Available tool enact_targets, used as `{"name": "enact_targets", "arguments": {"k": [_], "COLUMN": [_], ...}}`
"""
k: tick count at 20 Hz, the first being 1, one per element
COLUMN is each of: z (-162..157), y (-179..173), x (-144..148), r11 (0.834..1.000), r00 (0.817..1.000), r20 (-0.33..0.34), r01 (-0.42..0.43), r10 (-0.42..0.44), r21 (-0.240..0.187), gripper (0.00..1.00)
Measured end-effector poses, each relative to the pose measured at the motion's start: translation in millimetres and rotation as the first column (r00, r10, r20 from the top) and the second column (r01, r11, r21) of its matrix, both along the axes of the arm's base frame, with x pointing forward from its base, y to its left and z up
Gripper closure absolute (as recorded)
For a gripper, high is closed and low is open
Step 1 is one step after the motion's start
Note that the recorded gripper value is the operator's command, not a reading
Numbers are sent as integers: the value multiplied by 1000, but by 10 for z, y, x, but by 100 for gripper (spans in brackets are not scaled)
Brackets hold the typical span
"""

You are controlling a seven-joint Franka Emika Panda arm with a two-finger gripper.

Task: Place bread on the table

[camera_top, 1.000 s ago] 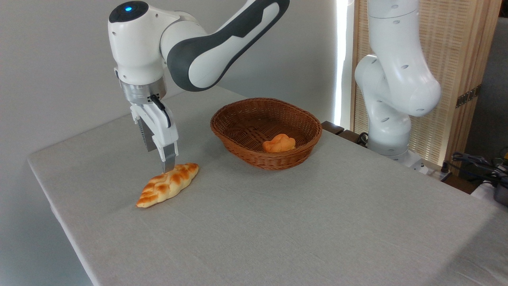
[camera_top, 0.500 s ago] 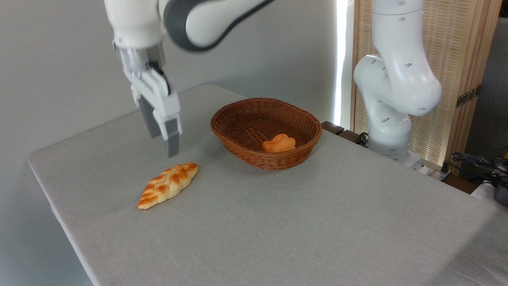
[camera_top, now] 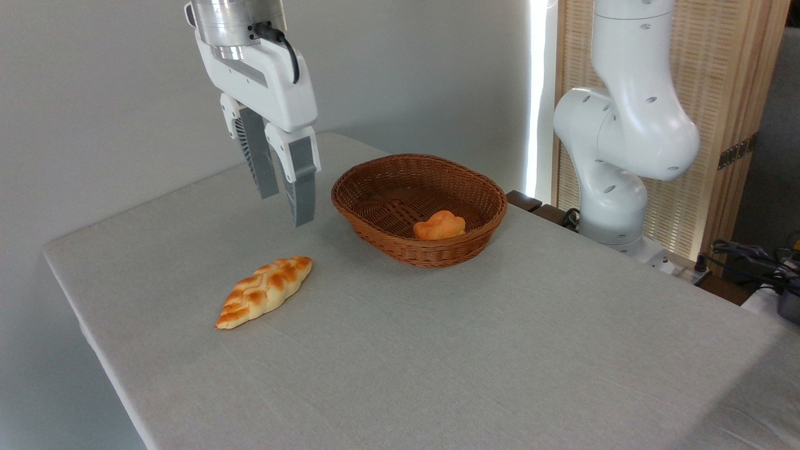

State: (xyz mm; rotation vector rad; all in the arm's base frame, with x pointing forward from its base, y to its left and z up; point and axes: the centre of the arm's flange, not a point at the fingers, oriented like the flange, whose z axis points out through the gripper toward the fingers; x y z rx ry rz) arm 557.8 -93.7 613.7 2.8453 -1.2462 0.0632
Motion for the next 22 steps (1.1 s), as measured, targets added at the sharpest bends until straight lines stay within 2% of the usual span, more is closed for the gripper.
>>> {"name": "enact_targets", "arguments": {"k": [6,10,22], "z": [-25,-59,-8], "y": [135,272,271], "x": [21,-15,-4], "r11": [1000,1000,1000], "r00": [1000,998,999], "r20": [-14,-61,-45], "r01": [-20,-5,-7], "r10": [20,6,8], "r21": [3,9,7], "gripper": [0,0,0]}}
